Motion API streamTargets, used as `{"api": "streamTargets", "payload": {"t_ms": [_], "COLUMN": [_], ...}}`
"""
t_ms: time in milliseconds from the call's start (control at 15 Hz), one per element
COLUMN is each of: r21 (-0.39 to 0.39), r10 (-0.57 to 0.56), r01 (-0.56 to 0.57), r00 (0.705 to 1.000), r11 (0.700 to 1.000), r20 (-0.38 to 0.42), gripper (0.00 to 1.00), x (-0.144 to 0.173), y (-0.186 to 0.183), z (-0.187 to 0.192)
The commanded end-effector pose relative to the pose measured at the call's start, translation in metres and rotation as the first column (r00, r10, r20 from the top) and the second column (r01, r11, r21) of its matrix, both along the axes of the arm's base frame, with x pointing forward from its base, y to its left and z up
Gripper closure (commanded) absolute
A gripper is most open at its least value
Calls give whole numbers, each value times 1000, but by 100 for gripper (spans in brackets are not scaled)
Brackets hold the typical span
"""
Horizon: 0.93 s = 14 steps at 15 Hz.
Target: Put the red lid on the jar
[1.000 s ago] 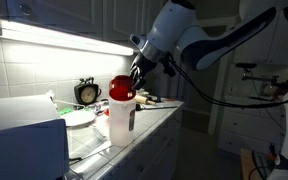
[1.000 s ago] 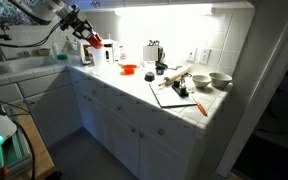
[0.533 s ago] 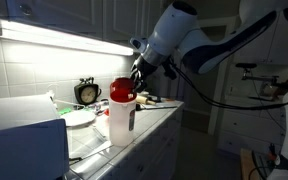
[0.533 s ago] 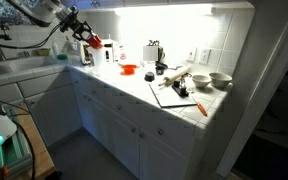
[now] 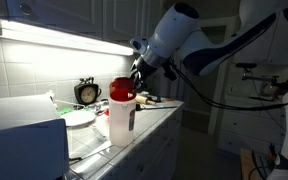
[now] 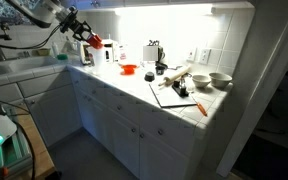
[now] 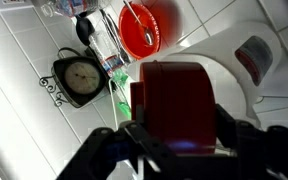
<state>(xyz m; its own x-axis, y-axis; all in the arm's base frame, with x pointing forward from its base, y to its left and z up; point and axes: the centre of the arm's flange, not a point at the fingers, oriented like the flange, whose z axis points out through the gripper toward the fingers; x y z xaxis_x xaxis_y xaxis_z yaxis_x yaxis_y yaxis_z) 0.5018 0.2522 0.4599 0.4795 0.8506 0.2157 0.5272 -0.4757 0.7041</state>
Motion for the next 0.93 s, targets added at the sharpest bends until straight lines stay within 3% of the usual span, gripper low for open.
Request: {"api": "streamTargets", "payload": {"t_ms": [0, 733, 800, 867], "r21": [-29, -56, -55, -53], "r10": [-5, -6, -8, -10], "r01": [7, 9, 11, 14], "r00": [999, 998, 998, 998], "r11": [1000, 998, 998, 998], "r20": [38, 58, 60, 61], "gripper": [59, 59, 49, 49], "x": [-7, -11, -11, -11], "y": [1, 4, 5, 6], "z": [-9, -20, -20, -20]}}
